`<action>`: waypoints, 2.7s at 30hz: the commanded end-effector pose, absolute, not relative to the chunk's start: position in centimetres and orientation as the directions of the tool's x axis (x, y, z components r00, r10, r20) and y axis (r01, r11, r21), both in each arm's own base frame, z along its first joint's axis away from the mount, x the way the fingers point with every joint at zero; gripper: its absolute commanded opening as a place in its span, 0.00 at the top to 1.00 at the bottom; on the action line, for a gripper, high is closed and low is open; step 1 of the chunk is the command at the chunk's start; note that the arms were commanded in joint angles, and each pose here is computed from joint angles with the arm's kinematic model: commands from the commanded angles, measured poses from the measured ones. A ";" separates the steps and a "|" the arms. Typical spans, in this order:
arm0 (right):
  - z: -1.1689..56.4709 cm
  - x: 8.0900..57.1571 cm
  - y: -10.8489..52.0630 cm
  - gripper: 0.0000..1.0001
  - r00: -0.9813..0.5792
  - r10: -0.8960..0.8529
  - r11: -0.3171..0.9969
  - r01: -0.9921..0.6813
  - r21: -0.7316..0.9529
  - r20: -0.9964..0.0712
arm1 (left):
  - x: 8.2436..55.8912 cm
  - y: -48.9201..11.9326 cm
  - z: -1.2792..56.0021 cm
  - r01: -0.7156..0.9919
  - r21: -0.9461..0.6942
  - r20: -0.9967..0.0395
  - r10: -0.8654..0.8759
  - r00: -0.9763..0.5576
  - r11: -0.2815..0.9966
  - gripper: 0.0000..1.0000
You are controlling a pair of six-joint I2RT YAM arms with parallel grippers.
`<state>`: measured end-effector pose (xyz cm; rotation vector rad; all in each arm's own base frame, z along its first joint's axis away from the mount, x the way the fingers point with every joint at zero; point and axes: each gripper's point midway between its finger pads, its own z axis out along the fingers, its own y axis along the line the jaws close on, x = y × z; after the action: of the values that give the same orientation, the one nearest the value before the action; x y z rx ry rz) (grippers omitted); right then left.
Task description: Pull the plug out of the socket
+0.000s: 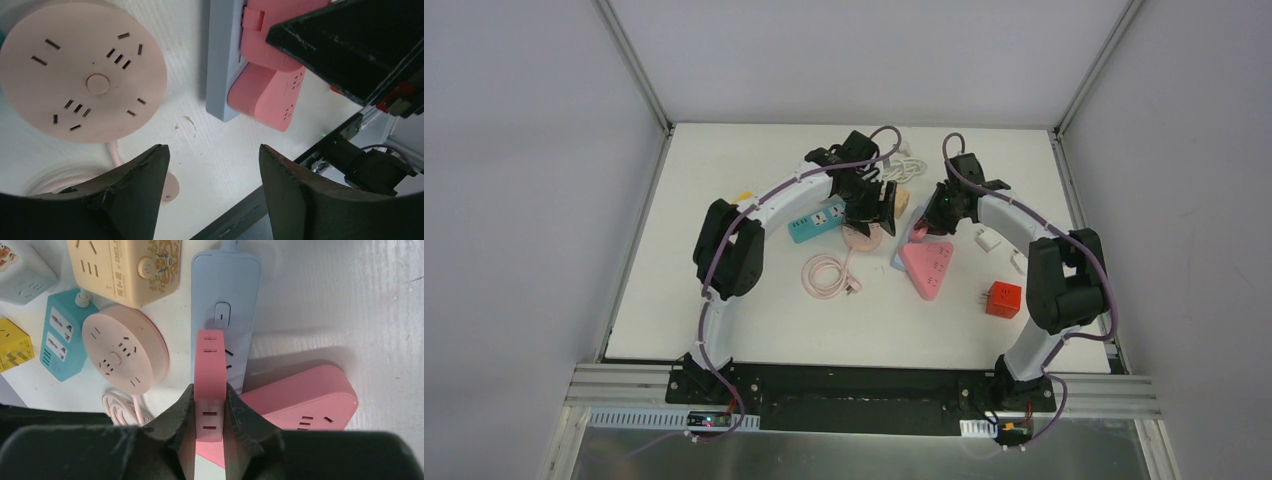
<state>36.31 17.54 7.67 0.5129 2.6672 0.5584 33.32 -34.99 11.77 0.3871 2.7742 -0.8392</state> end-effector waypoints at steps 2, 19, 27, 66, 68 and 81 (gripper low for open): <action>9.0 35.7 17.3 0.88 -0.869 0.402 0.852 0.240 0.465 -0.288 | 33.9 -38.3 12.4 0.294 -0.580 -0.281 0.152 -0.947 0.760 0.37; 8.9 37.3 17.9 1.00 -0.861 0.437 0.834 0.279 0.477 -0.261 | 32.1 -41.4 9.1 0.409 -0.611 -0.306 0.274 -0.912 0.678 0.29; 9.6 37.5 18.1 1.00 -0.854 0.454 0.820 0.289 0.494 -0.253 | 31.7 -40.0 5.1 0.421 -0.522 -0.274 0.322 -0.906 0.742 0.36; 10.5 38.2 17.9 1.00 -0.871 0.426 0.775 0.212 0.595 -0.245 | 27.9 -34.5 -2.3 0.469 -0.336 -0.173 0.436 -0.883 0.817 0.75; 11.5 38.2 18.2 1.00 -0.884 0.419 0.738 0.200 0.645 -0.206 | 27.9 -34.5 -2.1 0.472 -0.338 -0.181 0.436 -0.881 0.814 0.76; 13.0 38.3 17.4 1.00 -0.866 0.343 0.825 0.092 0.558 -0.363 | 27.8 -34.3 -2.0 0.477 -0.331 -0.181 0.441 -0.879 0.814 0.78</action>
<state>36.36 17.28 7.81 0.5108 2.7649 0.7901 31.71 -40.00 5.46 0.6485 2.6316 -0.9109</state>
